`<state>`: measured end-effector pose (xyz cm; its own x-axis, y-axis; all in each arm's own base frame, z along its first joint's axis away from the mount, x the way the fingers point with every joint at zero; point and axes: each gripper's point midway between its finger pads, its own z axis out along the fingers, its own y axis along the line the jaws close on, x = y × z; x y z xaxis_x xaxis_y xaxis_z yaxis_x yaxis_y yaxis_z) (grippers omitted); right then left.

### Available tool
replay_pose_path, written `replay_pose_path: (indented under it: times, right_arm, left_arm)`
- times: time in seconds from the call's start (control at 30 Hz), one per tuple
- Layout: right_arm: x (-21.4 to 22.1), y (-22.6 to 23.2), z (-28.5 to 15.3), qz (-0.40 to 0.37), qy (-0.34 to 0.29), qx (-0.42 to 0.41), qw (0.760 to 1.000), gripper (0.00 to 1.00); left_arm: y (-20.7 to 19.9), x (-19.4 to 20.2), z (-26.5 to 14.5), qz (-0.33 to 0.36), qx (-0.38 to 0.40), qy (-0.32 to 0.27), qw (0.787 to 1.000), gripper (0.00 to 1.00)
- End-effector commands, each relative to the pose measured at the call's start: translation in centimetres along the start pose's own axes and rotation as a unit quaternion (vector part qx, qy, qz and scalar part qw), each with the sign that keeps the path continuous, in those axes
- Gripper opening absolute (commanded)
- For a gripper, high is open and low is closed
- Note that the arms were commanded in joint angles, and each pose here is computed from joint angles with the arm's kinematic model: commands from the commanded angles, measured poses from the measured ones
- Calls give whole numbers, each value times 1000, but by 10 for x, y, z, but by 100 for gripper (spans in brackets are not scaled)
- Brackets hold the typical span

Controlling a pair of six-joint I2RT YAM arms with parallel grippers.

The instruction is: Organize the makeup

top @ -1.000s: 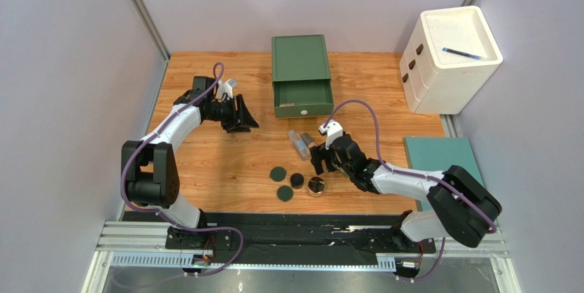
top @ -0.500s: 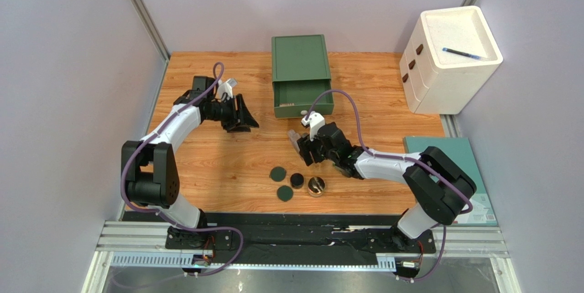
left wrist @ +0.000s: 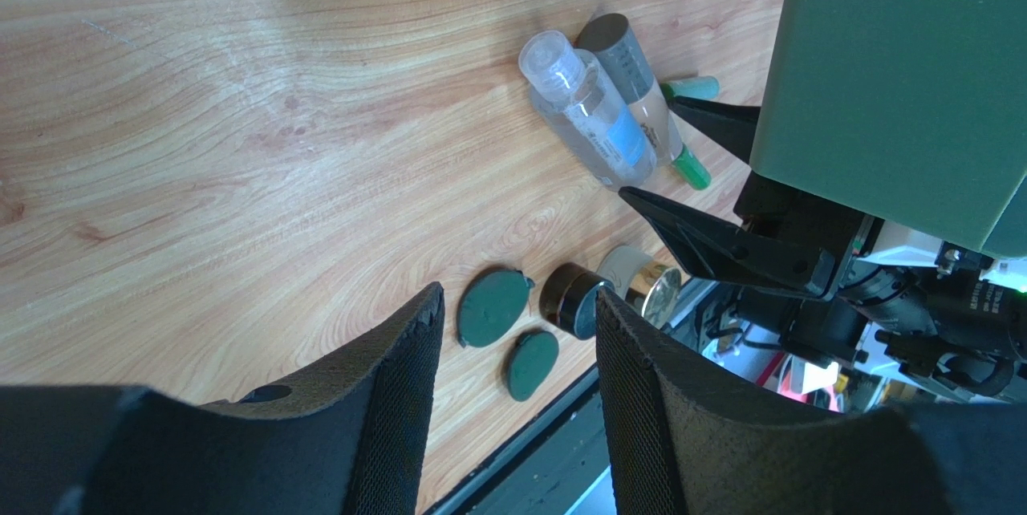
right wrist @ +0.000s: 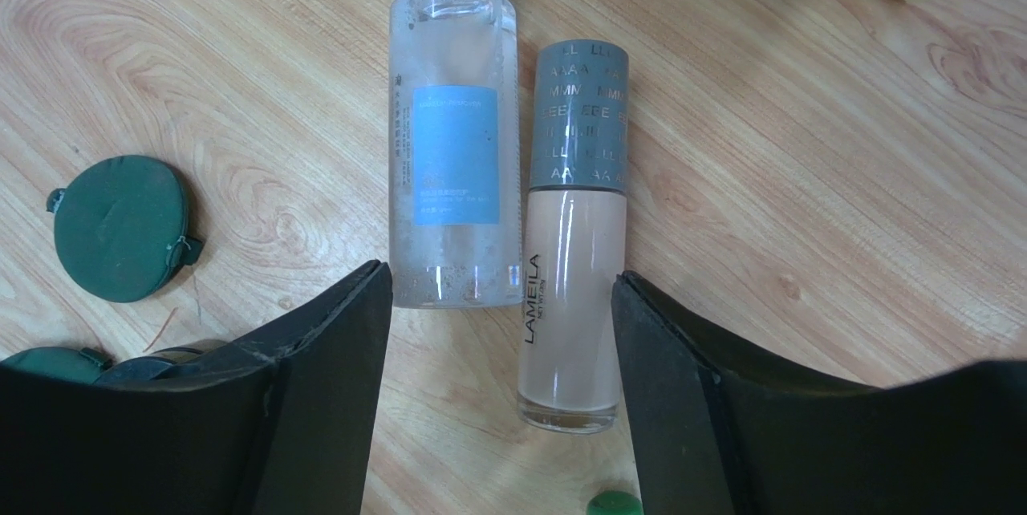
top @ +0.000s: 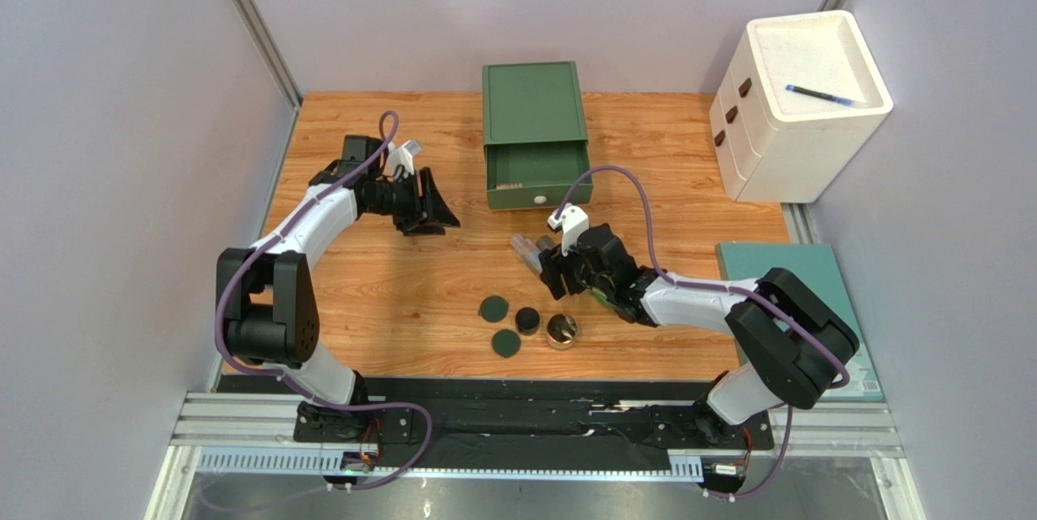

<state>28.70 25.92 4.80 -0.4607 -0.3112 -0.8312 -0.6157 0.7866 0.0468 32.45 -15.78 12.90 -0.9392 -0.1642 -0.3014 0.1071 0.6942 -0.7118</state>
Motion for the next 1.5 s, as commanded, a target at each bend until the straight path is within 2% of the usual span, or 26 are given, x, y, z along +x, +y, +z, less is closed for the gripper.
replay_pose_path:
  times: [0.0, 0.07, 0.2, 0.4, 0.63, 0.87, 1.1, 1.47]
  right_arm:
    - [5, -5, 1, -9, -2, -1, 1000, 65]
    - [12, -3, 4, -13, 7, -7, 1000, 60]
    - [18, 0, 7, -5, 17, -23, 1000, 57]
    - [22, 1, 2, 5, 16, -24, 1000, 59]
    - [3, -9, -23, 9, -14, 6, 1000, 65]
    - [-1, -11, -39, 5, -33, 7, 999, 63]
    - [21, -13, -24, 11, -5, 15, 1000, 60]
    - [18, -17, -3, 20, -5, 27, 999, 57]
  left_arm:
    - [-8, -8, -2, 29, 10, -8, 1000, 56]
    - [-7, -9, -1, 29, 9, -7, 1000, 56]
    - [-6, -8, -1, 29, 7, -6, 1000, 56]
    - [-8, -5, -3, 32, 3, -6, 999, 56]
    - [-9, -2, -3, 33, 0, -1, 999, 56]
    - [-6, 5, 1, 37, -7, 6, 999, 56]
    - [-4, 9, 4, 39, -9, 8, 999, 56]
    - [-3, 11, 4, 43, -11, 11, 999, 56]
